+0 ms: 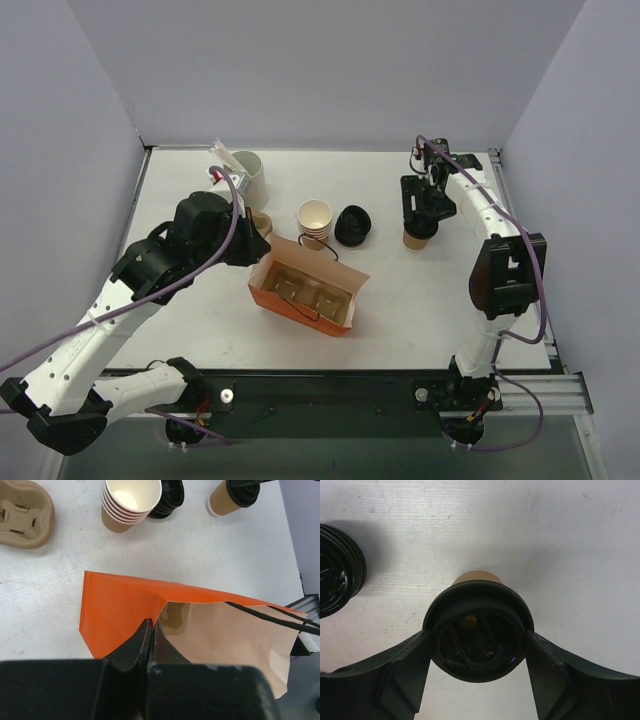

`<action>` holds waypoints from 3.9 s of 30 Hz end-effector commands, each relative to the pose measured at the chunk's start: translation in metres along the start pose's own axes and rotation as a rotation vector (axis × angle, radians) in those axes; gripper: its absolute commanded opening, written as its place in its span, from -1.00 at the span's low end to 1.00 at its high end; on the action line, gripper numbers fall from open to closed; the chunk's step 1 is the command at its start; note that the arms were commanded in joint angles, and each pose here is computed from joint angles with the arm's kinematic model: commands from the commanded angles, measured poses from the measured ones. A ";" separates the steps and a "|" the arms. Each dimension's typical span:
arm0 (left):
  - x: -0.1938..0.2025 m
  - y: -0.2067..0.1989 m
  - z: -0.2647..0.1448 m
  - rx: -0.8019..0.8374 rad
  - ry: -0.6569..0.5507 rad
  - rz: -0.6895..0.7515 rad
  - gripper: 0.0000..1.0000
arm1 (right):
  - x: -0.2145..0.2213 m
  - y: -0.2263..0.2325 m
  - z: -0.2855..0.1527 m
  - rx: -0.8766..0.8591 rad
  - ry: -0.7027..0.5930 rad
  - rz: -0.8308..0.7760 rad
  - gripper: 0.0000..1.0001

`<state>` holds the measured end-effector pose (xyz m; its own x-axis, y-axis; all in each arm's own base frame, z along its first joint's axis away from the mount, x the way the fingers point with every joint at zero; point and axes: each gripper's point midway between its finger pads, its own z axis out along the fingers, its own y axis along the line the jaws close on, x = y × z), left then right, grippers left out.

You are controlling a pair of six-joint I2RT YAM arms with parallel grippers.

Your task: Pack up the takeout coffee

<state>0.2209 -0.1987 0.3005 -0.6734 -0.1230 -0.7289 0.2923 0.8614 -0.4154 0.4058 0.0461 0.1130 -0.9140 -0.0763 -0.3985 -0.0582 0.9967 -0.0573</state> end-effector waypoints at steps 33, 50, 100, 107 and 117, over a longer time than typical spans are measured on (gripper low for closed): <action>-0.086 -0.051 0.041 0.112 -0.221 -0.228 -1.00 | 0.052 0.146 -0.452 -0.898 -0.946 -0.274 0.00; -0.034 -0.022 0.038 0.131 -0.239 -0.277 -1.00 | 0.093 0.203 -0.371 -0.727 -0.730 -0.599 -0.05; 0.062 -0.040 -0.025 0.438 -0.084 -0.007 -0.05 | 0.182 0.204 -0.216 -0.157 -0.580 -1.091 -0.12; 0.067 -0.056 -0.025 0.504 -0.049 0.021 -0.04 | 0.181 0.200 -0.208 -0.107 -0.603 -1.102 -0.13; 0.067 -0.062 -0.033 0.525 -0.052 0.015 -0.03 | 0.184 0.187 -0.196 -0.082 -0.601 -1.088 -0.14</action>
<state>0.1393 -0.2402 0.2596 -0.6801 -0.1032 -0.7258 0.5611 0.5639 -0.6060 0.1403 0.2386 0.2023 -0.0379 -0.8438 -0.5353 -0.7605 0.3719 -0.5323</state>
